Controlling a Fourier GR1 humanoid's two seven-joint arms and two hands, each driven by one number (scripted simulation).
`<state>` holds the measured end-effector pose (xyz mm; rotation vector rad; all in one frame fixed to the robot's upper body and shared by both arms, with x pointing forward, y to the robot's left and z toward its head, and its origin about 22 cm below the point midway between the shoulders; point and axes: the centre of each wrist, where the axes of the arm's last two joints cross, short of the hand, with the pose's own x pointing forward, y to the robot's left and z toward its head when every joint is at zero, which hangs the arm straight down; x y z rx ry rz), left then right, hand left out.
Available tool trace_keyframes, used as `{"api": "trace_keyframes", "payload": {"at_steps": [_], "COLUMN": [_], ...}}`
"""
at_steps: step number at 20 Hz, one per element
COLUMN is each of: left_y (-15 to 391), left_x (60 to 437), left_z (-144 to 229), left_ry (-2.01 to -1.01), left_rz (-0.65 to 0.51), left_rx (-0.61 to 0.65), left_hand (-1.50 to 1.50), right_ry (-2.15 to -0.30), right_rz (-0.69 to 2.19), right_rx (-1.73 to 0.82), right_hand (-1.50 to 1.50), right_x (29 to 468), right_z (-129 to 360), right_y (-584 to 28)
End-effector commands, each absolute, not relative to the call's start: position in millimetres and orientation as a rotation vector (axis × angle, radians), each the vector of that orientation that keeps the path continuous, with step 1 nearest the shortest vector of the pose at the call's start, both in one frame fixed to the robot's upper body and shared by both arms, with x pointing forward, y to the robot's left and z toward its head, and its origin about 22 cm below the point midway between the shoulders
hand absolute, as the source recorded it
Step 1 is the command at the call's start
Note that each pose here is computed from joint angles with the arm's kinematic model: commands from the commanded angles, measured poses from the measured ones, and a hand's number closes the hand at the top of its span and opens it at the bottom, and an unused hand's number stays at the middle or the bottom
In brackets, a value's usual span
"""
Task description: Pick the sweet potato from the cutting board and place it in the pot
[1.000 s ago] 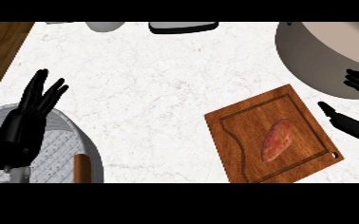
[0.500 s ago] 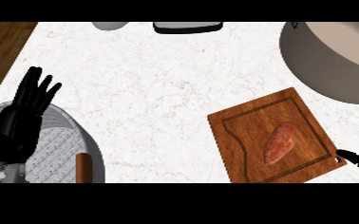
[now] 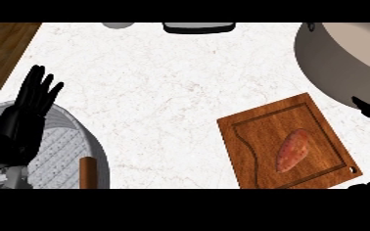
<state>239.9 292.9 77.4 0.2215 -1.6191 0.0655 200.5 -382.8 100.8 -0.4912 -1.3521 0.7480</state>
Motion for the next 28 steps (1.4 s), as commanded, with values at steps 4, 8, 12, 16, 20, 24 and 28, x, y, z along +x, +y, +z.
{"api": "trace_keyframes", "payload": {"at_steps": [4, 8, 12, 16, 20, 24, 28], "left_y": [286.2, 289.4, 273.1, 282.1, 286.7, 292.0, 277.4], "left_x": [260.7, 260.3, 265.4, 270.2, 266.5, 279.3, 271.7], "left_z": [81.6, 73.8, 89.1, 82.1, 77.3, 96.4, 92.6], "left_ry": [-1.611, -1.616, -1.619, -1.628, -1.614, -1.629, -1.628], "left_rz": [0.064, 0.087, 0.061, 0.079, 0.067, 0.087, 0.077], "left_rx": [0.191, 0.204, 0.205, 0.207, 0.215, 0.193, 0.208], "left_hand": [0.0, 0.0, 0.0, 0.0, 0.0, 0.0, 0.0], "right_ry": [-1.157, -1.14, -1.128, -1.04, -0.998, -1.023, -1.019], "right_rz": [0.848, 0.831, 0.859, 0.871, 0.865, 0.858, 0.874], "right_rx": [-0.46, -0.439, -0.419, -0.475, -0.538, -0.522, -0.511], "right_hand": [-1.5, -1.5, -1.5, -1.5, -1.5, -1.5, -1.5], "right_x": [205.4, 213.0, 207.4, 207.3, 213.5, 224.3, 226.7], "right_z": [114.1, 110.3, 104.0, 83.2, 74.7, 73.9, 73.9], "right_y": [-341.9, -315.5, -308.8, -297.6, -298.1, -299.0, -297.6]}}
